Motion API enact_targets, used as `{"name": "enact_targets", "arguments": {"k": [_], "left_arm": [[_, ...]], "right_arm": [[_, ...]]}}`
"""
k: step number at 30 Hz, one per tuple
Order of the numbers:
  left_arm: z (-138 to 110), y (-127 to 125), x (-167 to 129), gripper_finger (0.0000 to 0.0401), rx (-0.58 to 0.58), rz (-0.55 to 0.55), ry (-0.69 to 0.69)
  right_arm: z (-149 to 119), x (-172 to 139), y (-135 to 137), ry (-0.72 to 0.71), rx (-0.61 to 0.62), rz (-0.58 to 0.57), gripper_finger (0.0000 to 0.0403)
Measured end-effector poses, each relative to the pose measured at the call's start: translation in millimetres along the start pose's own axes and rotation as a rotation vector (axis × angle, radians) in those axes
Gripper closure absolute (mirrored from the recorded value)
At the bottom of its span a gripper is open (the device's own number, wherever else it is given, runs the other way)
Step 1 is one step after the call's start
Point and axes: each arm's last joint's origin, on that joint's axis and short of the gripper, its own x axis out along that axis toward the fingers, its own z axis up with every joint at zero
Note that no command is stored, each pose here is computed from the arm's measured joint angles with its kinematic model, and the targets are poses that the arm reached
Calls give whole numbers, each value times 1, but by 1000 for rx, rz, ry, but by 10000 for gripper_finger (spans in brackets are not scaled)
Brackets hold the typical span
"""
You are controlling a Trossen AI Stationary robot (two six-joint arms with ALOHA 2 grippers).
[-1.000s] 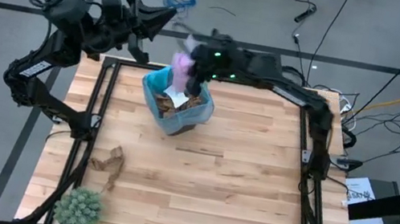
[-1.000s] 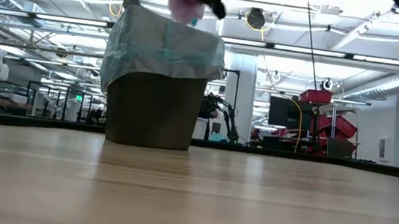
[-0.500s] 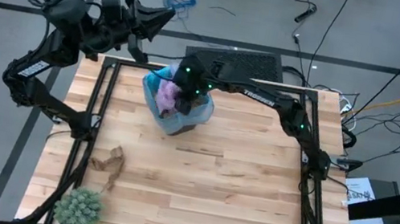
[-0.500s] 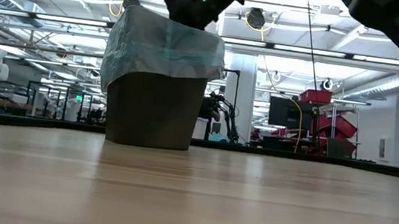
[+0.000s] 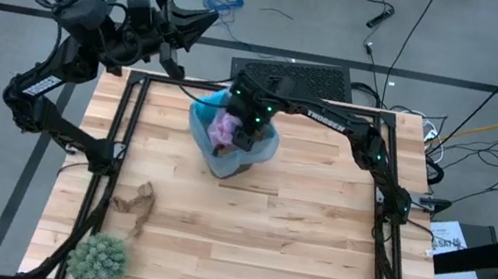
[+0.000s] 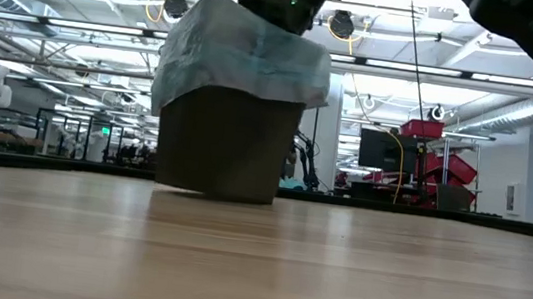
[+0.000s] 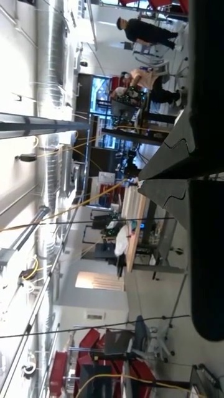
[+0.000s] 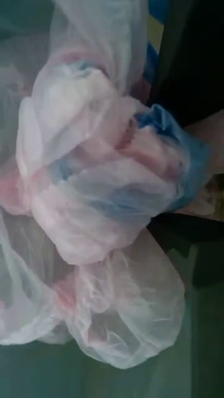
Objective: Pick and place trash into bin
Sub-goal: Put the pink plastic bag into the brown trash bin
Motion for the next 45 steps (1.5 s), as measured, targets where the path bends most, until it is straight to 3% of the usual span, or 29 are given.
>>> {"name": "enact_targets", "arguments": {"k": [5, 11, 22, 28, 36, 39, 42, 45], "left_arm": [[0, 0, 0, 401, 0, 0, 1], [0, 0, 0, 401, 1, 0, 1], [0, 0, 0, 401, 0, 0, 1], [0, 0, 0, 401, -5, -1, 2], [-1, 0, 0, 401, -5, 0, 8], [-1, 0, 0, 401, -5, 0, 9], [-1, 0, 0, 401, -5, 0, 8], [-1, 0, 0, 401, -5, 0, 8]], "right_arm": [[-12, -17, 19, 78, -6, 66, 236], [-13, -40, 43, 17, -71, 74, 224], [-17, -43, 56, 28, -92, 32, 111], [-19, -46, 57, 37, -96, 31, 86], [-22, -66, 60, 0, -119, 28, 85], [-22, -82, 61, -56, -137, -24, 92], [-19, -96, 61, -145, -127, -37, 124], [-12, -102, 63, -235, -117, -33, 193]]}}
